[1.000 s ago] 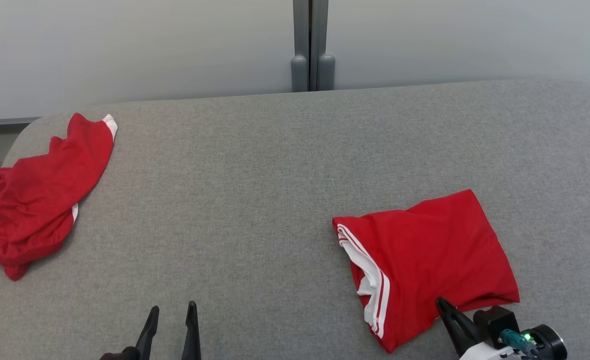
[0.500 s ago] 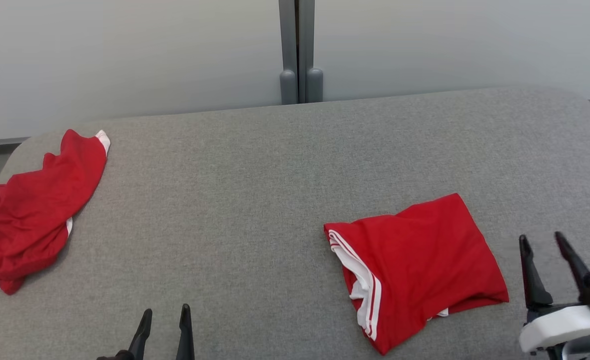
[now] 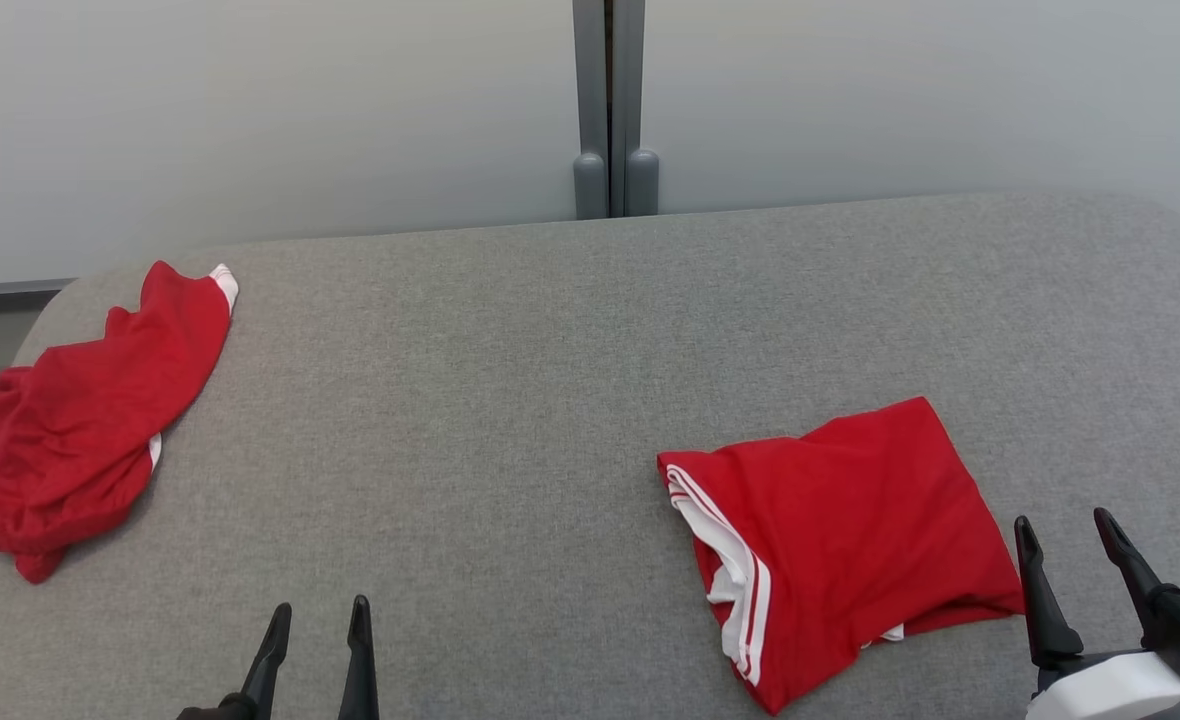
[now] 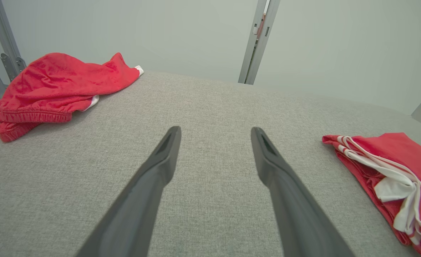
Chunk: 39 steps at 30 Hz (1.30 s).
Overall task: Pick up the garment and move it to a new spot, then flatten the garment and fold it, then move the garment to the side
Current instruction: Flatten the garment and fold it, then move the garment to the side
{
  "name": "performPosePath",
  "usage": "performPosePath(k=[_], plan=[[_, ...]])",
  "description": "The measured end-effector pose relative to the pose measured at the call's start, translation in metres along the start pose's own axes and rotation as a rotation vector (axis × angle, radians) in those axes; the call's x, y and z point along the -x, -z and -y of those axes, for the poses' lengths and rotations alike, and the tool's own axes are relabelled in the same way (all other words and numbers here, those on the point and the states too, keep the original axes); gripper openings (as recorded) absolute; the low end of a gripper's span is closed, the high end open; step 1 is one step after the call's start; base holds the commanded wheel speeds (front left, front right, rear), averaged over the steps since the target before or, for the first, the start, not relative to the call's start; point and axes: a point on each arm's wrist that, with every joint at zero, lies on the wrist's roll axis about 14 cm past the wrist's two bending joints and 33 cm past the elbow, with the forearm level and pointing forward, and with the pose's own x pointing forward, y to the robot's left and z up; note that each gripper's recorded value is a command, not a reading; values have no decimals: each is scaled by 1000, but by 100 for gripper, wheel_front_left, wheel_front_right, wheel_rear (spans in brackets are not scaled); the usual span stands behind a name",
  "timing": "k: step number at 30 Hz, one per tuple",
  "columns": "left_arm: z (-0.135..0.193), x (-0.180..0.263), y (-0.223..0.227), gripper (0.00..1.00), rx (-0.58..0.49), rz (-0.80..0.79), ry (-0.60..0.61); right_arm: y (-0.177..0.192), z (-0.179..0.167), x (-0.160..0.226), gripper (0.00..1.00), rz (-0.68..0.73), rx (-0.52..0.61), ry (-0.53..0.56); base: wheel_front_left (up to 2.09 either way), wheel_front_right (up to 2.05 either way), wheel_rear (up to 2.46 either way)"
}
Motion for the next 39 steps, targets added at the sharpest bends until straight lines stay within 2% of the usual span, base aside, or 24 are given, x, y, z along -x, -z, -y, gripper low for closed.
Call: performPosePath(k=[4,9,12,17,20,26,29,30,31,32,36,39], plan=[[0,1,1,100,-5,-2,-1,1,-3,-1,100,-5,3,-15,0,0,0],[-2,1,3,100,-6,-10,-8,-1,-3,-10,100,7,-65,-7,0,0,0],[-1,0,6,100,-7,-24,-4,1,10,-23,100,-17,-82,8,0,0,0],[4,-6,16,100,-13,-57,16,23,16,-56,100,-256,-127,-16,0,0,0],[5,-15,18,100,-15,-65,27,37,17,-70,100,-378,-110,-38,0,0,0],[-2,-25,25,100,-18,-91,11,99,5,-68,100,-671,-72,-82,0,0,0],[-6,-27,26,100,-19,-95,-1,114,-2,-72,100,-725,-83,-95,0,0,0],[-7,-27,27,100,-19,-97,-4,114,-4,-75,66,-720,-93,-96,0,0,0],[-7,-29,27,100,-19,-99,-7,114,-5,-80,15,-708,-132,-85,0,0,0],[-8,-30,27,100,-19,-99,-8,114,-5,-85,0,-694,-151,-79,0,0,0],[-5,-40,24,100,-22,-87,5,107,-7,-102,0,-638,-163,-77,0,0,0],[5,-51,23,100,-28,-79,42,88,3,-119,0,-550,-170,-53,0,0,0]])
